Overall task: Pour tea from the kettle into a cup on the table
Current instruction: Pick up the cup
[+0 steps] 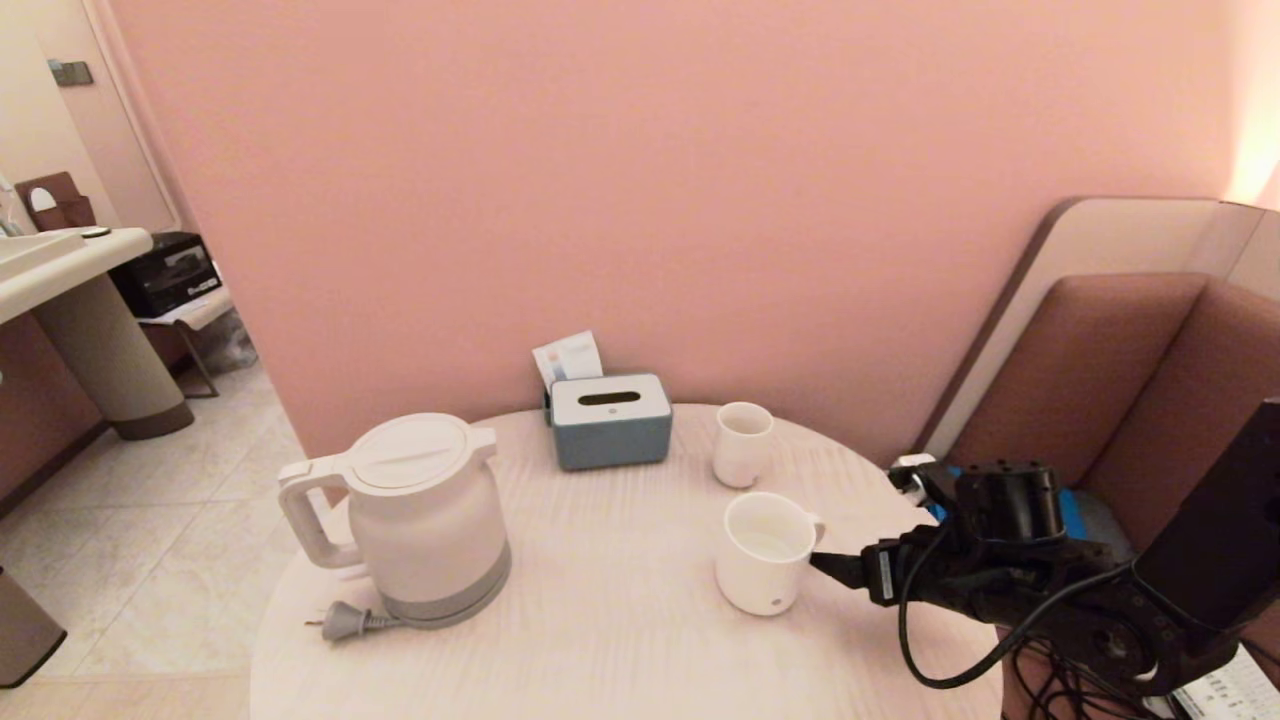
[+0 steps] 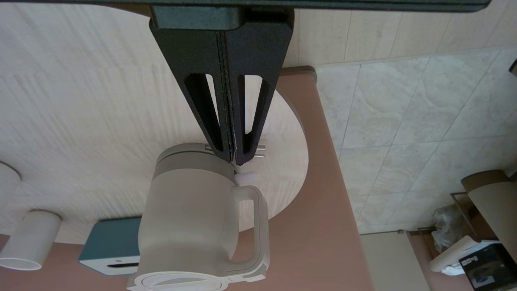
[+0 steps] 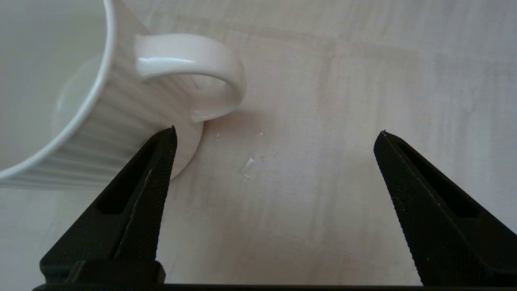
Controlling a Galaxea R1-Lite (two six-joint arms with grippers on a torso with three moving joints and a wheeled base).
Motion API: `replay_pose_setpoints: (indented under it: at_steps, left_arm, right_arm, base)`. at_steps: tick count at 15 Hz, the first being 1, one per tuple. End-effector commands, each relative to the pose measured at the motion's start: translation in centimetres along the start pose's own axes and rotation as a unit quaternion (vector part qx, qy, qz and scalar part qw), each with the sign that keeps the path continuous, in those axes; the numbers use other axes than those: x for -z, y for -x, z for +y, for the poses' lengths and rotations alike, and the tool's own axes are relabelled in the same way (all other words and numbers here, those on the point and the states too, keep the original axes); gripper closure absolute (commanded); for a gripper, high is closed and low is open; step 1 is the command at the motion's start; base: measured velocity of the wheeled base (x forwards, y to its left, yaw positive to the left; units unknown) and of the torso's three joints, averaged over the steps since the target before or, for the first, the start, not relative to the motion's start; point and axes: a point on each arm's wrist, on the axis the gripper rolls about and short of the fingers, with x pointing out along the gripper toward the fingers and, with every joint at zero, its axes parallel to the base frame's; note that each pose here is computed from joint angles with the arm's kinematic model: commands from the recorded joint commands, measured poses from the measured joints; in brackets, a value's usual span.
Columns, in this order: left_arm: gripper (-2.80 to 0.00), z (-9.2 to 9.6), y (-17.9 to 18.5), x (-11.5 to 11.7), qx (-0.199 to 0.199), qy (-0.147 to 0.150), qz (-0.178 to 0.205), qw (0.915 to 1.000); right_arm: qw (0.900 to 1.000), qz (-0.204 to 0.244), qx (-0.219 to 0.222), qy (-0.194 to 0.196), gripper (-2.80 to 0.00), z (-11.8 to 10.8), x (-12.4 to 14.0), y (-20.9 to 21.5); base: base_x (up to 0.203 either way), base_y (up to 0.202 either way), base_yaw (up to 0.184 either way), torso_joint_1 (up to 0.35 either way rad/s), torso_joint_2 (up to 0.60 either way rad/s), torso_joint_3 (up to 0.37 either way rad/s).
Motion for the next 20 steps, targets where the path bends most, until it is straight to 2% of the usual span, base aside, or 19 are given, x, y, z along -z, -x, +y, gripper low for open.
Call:
replay_pose_setpoints:
  at_steps: [1, 20]
  left_arm:
    - [0.0, 0.0, 0.0, 0.0, 0.0, 0.0, 0.0, 1.0]
    - [0.0, 0.0, 0.0, 0.0, 0.0, 0.0, 0.0, 1.0]
  right_arm:
    - [1.0, -0.001, -0.001, 0.0, -2.8, 0.0, 0.0, -0.3]
    - [0.999, -0.024, 0.027, 0.006, -2.8, -0.5, -1.4, -4.3]
  base:
    - [0.0, 0.0, 0.0, 0.0, 0.0, 0.0]
    - [0.0, 0.0, 0.0, 0.0, 0.0, 0.0]
